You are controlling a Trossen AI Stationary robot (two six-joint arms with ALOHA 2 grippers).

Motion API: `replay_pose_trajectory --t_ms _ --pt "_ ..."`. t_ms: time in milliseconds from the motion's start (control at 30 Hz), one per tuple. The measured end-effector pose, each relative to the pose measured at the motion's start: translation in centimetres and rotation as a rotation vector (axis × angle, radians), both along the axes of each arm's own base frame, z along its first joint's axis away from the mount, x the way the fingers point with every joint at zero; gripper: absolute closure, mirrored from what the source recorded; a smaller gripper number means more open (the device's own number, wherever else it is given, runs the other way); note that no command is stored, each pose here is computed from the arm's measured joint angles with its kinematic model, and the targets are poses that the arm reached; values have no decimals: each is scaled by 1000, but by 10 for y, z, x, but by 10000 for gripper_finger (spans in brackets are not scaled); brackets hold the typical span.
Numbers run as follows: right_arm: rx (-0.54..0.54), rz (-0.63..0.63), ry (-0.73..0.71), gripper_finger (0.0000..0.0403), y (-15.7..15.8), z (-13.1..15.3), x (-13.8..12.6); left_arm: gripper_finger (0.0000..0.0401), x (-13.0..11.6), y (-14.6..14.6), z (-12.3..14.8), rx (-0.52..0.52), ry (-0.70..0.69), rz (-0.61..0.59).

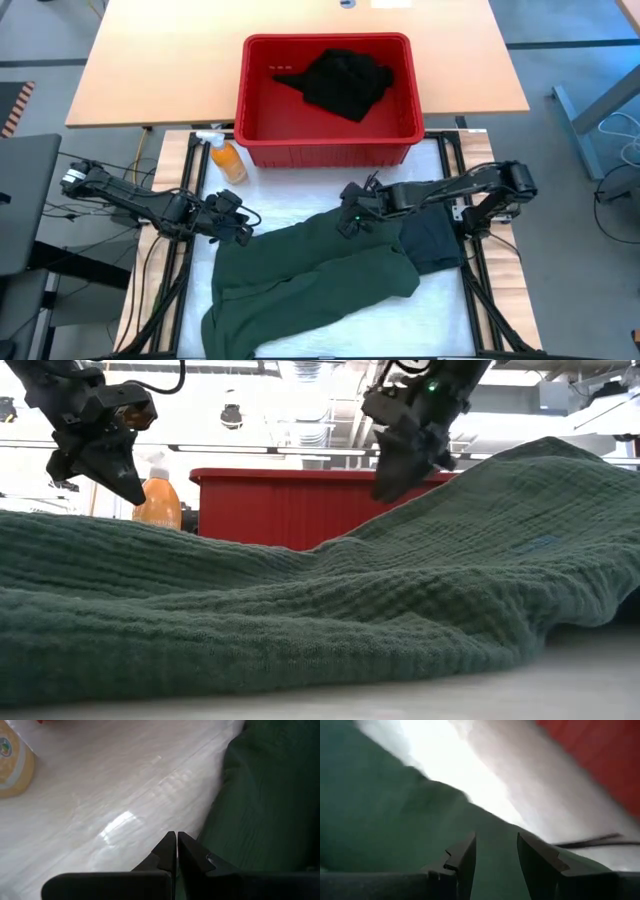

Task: Fold laundry
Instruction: Fold the green shirt

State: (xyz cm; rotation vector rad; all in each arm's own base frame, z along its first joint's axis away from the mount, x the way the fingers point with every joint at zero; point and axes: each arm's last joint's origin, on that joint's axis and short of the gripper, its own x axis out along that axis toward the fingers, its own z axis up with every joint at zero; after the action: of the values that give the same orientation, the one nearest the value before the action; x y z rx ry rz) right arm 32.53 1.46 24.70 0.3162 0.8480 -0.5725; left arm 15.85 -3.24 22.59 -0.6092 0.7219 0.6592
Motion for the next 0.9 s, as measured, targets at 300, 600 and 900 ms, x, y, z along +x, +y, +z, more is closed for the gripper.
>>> replay_pose_trajectory --t_ms 300,600,900 --pt "123 143 -67 233 -31 -15 26 397 3 -1 2 -85 -75 85" --pt "133 181 -51 233 -51 -22 28 397 0 -8 -2 -330 33 -19" --pt "95 222 -16 233 -61 -23 26 397 -11 -7 -9 -338 190 -47"
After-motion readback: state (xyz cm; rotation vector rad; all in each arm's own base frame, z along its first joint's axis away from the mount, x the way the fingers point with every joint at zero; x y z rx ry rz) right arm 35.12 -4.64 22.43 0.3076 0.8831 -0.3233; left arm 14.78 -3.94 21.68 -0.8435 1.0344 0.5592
